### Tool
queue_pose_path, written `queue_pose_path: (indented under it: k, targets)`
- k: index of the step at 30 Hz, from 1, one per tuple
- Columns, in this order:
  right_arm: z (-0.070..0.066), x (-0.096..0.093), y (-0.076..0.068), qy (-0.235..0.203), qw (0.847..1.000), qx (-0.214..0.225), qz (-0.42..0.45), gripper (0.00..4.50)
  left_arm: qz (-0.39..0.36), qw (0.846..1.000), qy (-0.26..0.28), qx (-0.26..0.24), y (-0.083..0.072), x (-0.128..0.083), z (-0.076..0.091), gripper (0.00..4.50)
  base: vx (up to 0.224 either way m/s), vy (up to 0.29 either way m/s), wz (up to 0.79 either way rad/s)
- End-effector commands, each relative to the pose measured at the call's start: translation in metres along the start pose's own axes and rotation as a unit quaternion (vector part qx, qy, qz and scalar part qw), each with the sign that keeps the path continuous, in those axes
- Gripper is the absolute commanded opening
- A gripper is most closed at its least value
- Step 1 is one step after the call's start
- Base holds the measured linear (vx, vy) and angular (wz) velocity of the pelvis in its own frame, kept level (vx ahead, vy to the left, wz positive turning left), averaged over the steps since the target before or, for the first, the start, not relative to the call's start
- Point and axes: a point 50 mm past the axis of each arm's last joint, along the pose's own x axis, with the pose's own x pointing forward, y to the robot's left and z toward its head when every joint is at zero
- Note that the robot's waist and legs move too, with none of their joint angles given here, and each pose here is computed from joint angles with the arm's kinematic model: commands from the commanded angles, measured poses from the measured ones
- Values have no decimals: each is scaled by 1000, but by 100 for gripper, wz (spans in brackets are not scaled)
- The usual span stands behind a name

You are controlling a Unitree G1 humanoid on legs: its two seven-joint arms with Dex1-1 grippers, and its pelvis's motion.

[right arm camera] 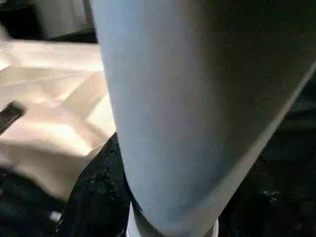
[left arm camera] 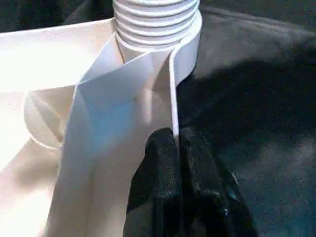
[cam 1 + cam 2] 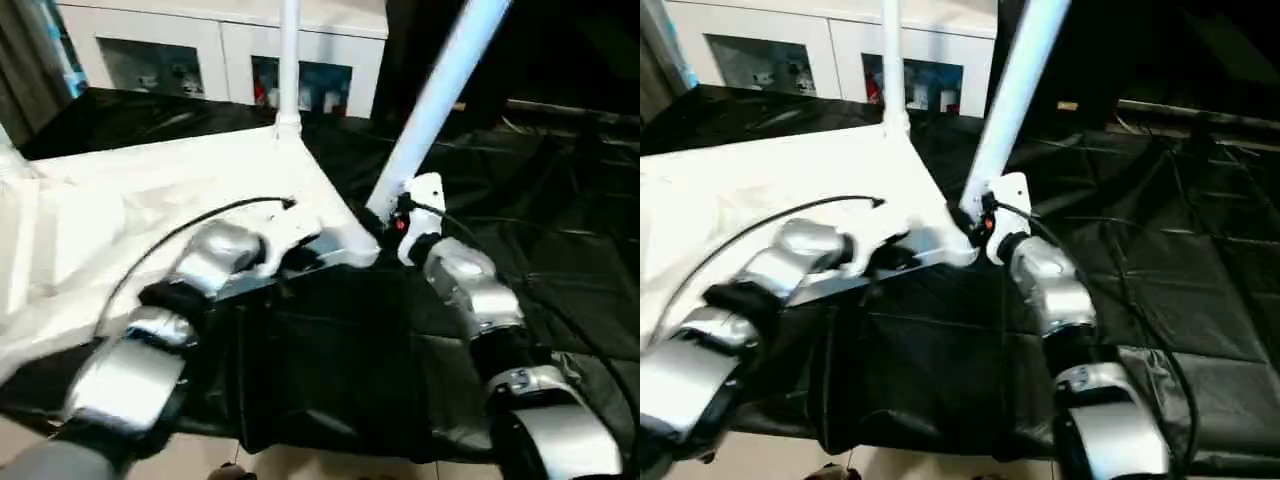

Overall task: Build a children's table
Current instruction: Insert table leg to table base

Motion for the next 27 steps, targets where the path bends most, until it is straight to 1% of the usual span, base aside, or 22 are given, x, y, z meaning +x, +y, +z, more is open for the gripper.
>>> queue_pose_path:
  k: [1, 3, 5, 6, 8, 10, 12, 13, 16, 26, 27]
  targets:
    - [-38, -11, -1, 107, 993, 29, 30, 188, -41, 994, -62, 81, 1, -7, 35, 0, 0, 0, 0]
    - [-30, -18, -5, 124, 987, 19, 96, 188, -90, 989, -68, 96, -4, -13, 31, 0, 0, 0, 0]
    - [-26, -24, -7, 140, 979, 7, 145, 188, -113, 986, -76, 98, -6, -17, 30, 0, 0, 0, 0]
    - [-26, -26, -7, 148, 975, -1, 164, 188, -119, 985, -79, 98, -6, -18, 30, 0, 0, 0, 0]
    - [-27, -28, -7, 153, 973, -5, 175, 188, -122, 984, -80, 99, -7, -19, 30, 0, 0, 0, 0]
    - [-28, -33, -6, 167, 962, -17, 216, 188, -129, 983, -82, 101, -7, -21, 29, 0, 0, 0, 0]
    - [-29, -35, -5, 172, 958, -20, 230, 188, -132, 982, -83, 103, -7, -22, 29, 0, 0, 0, 0]
    - [-30, -38, -3, 176, 952, -22, 250, 188, -133, 982, -82, 105, -6, -24, 28, 0, 0, 0, 0]
    - [-30, -40, -1, 175, 947, -20, 268, 188, -134, 982, -81, 107, -6, -26, 27, 0, 0, 0, 0]
    - [-31, -40, 0, 174, 946, -21, 271, 188, -136, 982, -80, 108, -6, -27, 26, 0, 0, 0, 0]
    - [-34, -34, -2, 163, 963, -15, 215, 188, -105, 988, -70, 90, -1, -23, 28, 0, 0, 0, 0]
